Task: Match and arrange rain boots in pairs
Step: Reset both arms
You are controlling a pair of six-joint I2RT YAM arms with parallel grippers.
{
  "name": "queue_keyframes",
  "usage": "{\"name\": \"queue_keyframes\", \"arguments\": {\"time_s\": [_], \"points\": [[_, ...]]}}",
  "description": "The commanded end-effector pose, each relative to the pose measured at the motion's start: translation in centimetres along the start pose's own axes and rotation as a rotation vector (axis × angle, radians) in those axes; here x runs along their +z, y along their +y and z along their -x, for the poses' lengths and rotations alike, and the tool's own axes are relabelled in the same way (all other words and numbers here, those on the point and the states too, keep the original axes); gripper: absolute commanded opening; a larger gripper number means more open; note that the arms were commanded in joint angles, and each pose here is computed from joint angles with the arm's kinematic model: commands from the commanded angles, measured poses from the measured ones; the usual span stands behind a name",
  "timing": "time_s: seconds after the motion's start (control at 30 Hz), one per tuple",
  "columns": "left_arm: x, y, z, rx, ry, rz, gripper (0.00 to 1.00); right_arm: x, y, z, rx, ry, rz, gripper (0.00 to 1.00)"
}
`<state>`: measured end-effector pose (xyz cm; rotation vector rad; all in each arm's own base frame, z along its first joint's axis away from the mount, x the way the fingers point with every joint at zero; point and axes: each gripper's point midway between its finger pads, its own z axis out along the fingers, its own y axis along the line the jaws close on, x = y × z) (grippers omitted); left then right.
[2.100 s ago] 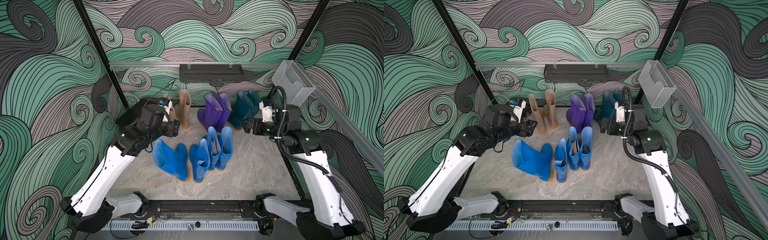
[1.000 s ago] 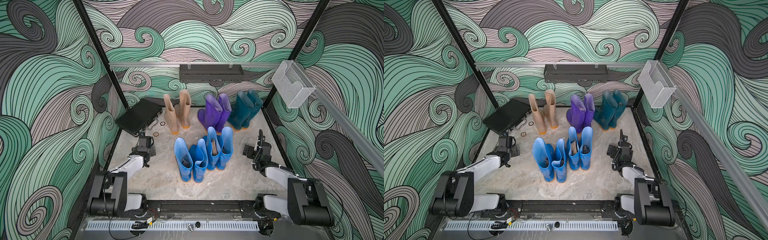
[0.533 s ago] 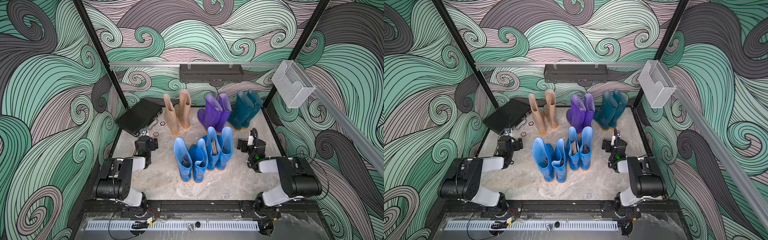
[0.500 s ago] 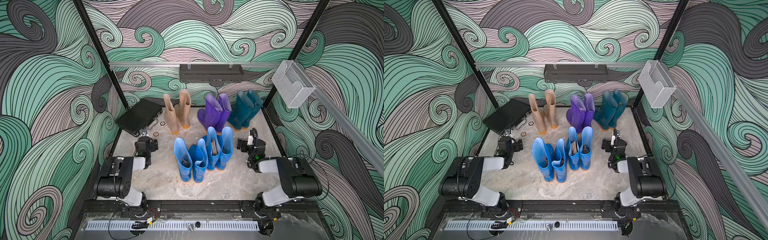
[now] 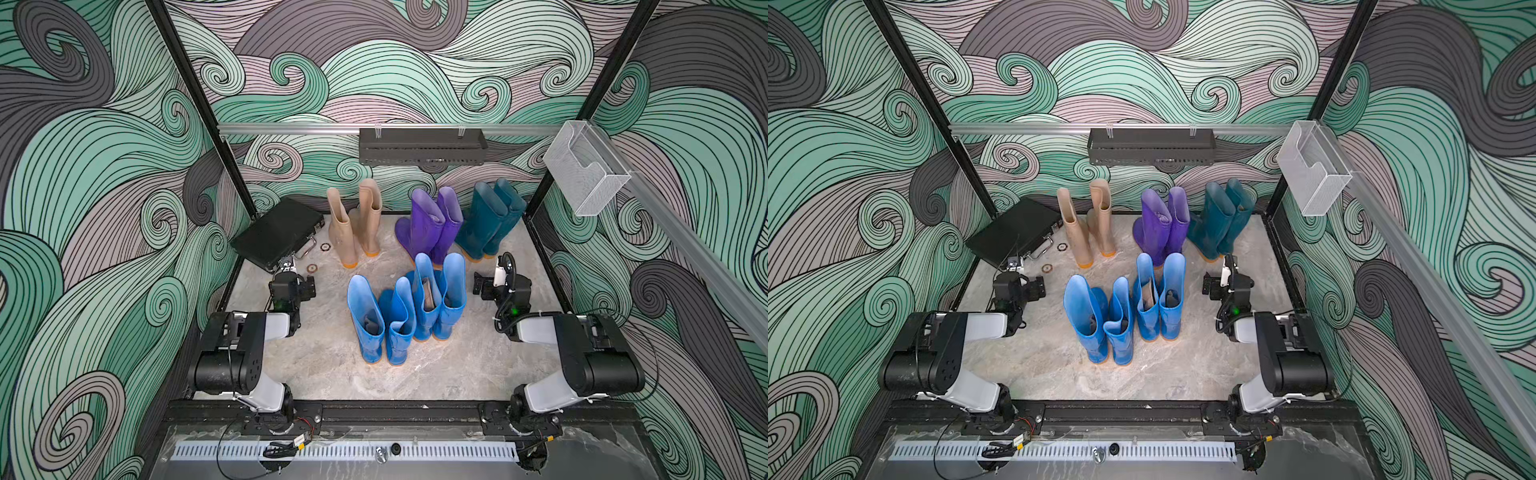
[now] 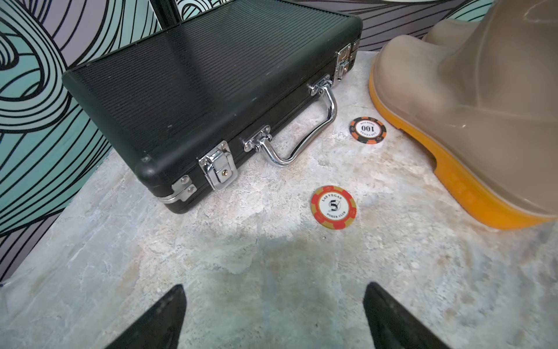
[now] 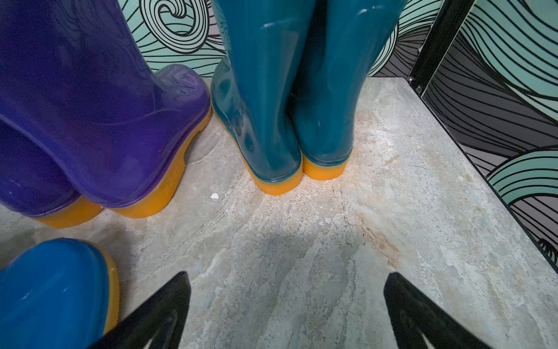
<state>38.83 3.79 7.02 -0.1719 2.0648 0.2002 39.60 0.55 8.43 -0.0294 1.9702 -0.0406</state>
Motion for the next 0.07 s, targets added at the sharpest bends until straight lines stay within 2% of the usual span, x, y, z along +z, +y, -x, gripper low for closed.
{"name": "queue_keyframes", "arguments": {"time_s": [0.0,0.03], "points": [[0.06,-0.01,1.75,-0.016,-0.046,-0.007,0.98,-0.05,-0.12,0.77,-0.013,-0.028,0.001,0.99],[0.05,-0.04,1.76,-0.015,-0.047,-0.009,0.99,-0.11,-0.14,0.7,-0.013,-0.026,0.0,0.99]]}}
